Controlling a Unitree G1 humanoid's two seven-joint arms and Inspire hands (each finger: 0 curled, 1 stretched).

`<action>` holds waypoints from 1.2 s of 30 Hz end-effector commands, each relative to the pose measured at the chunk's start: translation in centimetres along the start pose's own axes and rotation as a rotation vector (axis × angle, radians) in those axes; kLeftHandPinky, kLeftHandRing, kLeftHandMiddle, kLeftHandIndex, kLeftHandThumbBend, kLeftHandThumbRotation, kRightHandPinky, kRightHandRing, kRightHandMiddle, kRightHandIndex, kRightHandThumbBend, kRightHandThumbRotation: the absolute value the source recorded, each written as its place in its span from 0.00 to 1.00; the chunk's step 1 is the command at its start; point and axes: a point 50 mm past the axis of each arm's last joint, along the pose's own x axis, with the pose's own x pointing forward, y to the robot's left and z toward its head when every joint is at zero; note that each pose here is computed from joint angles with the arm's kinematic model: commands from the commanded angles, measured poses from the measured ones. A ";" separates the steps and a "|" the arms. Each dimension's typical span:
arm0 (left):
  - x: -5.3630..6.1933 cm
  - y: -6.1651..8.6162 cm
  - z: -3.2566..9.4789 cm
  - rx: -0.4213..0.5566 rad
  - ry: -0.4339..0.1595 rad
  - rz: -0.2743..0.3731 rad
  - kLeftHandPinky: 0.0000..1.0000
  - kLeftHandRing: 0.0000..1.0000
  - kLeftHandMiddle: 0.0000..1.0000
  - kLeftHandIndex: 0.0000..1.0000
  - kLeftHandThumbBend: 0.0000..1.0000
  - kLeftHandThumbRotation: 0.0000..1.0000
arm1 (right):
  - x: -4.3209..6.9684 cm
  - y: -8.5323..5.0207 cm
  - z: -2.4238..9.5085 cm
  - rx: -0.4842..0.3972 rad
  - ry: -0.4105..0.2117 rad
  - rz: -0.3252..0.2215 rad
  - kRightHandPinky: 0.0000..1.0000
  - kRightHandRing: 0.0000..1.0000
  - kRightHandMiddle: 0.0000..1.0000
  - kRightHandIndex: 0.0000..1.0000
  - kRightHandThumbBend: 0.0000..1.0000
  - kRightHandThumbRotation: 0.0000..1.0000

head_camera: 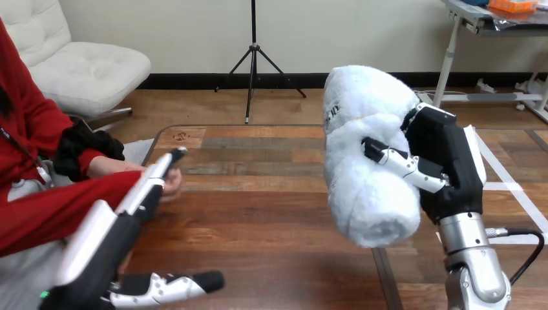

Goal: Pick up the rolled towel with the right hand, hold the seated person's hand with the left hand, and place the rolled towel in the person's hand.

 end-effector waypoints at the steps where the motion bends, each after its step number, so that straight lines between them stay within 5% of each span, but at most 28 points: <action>1: 1.1 2.1 0.8 0.104 -0.042 0.037 1.00 1.00 1.00 1.00 1.00 0.50 | 1.5 0.6 1.9 -0.014 -0.124 0.018 0.17 0.21 0.30 0.36 0.60 0.00; 13: 1.3 4.0 0.9 0.233 0.012 0.063 0.98 1.00 1.00 1.00 1.00 0.48 | 1.2 0.8 1.8 -0.048 -0.128 0.025 0.18 0.22 0.31 0.36 0.59 0.00; 36: 1.4 6.7 2.1 0.482 -0.004 0.157 0.90 0.97 0.99 1.00 1.00 0.47 | 0.7 0.8 0.9 -0.107 -0.117 0.032 0.19 0.23 0.32 0.37 0.61 0.00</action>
